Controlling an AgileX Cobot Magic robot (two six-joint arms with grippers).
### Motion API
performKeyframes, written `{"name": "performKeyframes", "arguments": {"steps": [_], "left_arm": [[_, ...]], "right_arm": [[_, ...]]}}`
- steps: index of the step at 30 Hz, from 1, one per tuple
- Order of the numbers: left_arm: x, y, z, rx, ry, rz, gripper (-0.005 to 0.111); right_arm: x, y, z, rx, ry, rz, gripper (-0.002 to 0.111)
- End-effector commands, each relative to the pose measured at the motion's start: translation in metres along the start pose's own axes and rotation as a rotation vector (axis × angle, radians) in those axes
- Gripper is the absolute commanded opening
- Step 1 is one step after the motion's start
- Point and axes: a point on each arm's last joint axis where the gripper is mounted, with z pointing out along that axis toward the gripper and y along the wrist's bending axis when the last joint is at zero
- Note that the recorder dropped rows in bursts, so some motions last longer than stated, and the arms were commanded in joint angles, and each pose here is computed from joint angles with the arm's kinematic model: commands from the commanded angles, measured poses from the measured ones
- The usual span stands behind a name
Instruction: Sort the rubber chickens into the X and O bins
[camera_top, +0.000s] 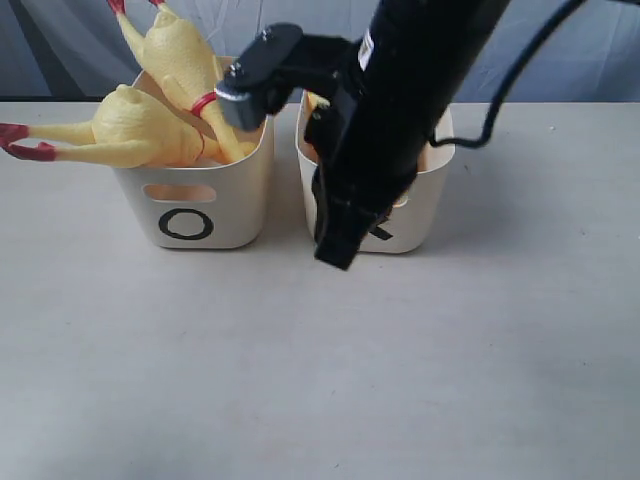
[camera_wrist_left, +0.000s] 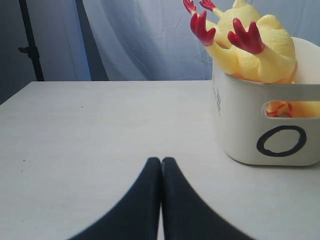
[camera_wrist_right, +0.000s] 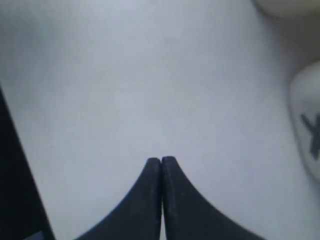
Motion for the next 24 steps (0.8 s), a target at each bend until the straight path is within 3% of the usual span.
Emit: {"name": "performKeyframes", "arguments": {"steps": [1,6,11,16,24], "left_arm": [[-0.002,0.0,-0.001,0.003,-0.023,-0.001,0.0],[-0.002,0.0,-0.001,0.003,-0.023,-0.001,0.0],[-0.002,0.0,-0.001,0.003,-0.023,-0.001,0.0],[-0.002,0.0,-0.001,0.003,-0.023,-0.001,0.0],[-0.002,0.0,-0.001,0.003,-0.023,-0.001,0.0]], "right_arm": [[0.027,0.035,0.008,-0.101,0.047,-0.013,0.0],[0.07,0.081,0.006,-0.142,0.092,-0.04,0.0],[0.104,0.11,-0.021,-0.097,0.028,0.072,0.0],[0.144,0.123,-0.057,0.094,-0.069,0.038,0.0],[0.21,0.136,-0.124,0.556,-0.29,-0.073,0.0]]}}
